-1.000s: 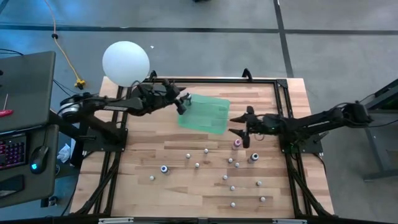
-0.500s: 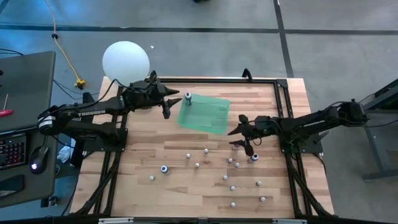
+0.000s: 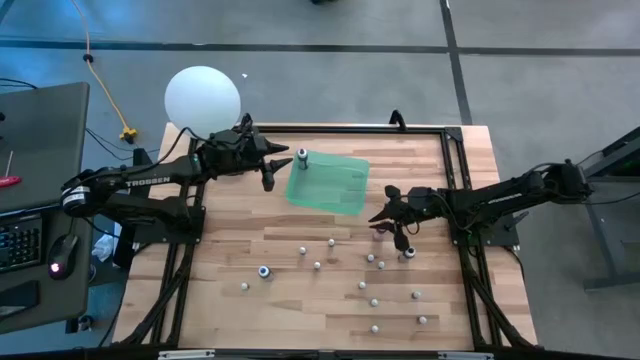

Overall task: Pick & Place food coloring
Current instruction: Put the top red food coloring bottle into the bin

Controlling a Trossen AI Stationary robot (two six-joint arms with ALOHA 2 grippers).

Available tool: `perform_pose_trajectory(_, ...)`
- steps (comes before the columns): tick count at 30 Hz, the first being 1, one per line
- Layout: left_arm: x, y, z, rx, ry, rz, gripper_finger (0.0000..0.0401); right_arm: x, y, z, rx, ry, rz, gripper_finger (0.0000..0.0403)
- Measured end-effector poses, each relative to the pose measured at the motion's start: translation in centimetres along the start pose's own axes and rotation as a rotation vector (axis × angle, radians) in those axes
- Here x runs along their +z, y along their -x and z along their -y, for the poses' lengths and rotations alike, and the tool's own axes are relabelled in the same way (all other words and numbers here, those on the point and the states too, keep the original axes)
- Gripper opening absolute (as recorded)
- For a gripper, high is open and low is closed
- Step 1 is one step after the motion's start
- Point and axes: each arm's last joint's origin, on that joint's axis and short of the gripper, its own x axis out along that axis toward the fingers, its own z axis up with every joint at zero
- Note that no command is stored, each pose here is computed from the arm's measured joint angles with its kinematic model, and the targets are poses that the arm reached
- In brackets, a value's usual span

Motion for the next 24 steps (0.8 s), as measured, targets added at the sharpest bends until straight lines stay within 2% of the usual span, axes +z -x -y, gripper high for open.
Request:
perform_pose_trajectory(3,0.0,0.0,0.0,0.0,0.0,0.0,0.0172,0.0,0.0,0.0,0.016,0.001,-0.002,0.0019)
perform_pose_trajectory(8,0.0,0.0,0.0,0.0,0.0,0.0,0.0172,0.4,0.0,0.0,0.003,0.037,0.048,0.0028)
perform_pose_trajectory(12,0.0,0.0,0.0,0.0,0.0,0.0,0.0172,1.9,0.2,0.0,-0.007,0.143,0.201,0.0019)
perform_pose_trajectory(17,0.0,0.0,0.0,0.001,0.0,0.004,0.0172,4.6,1.2,-0.2,-0.041,0.215,0.49,0.0019)
perform_pose_trajectory(19,0.0,0.0,0.0,0.001,0.0,0.004,0.0172,5.9,1.7,0.0,-0.109,0.209,0.586,0.0022)
perform_pose_trajectory(20,0.1,0.0,0.0,0.002,-0.002,0.008,0.0172,6.7,1.8,0.2,-0.184,0.188,0.619,0.0022)
perform_pose_trajectory(23,0.3,0.0,0.0,0.003,-0.026,0.03,0.0172,8.7,1.3,1.3,-0.505,0.014,0.632,0.0019)
perform_pose_trajectory(24,0.4,0.0,0.0,0.004,-0.034,0.045,0.0172,9.1,0.7,1.6,-0.569,0.007,0.601,0.0019)
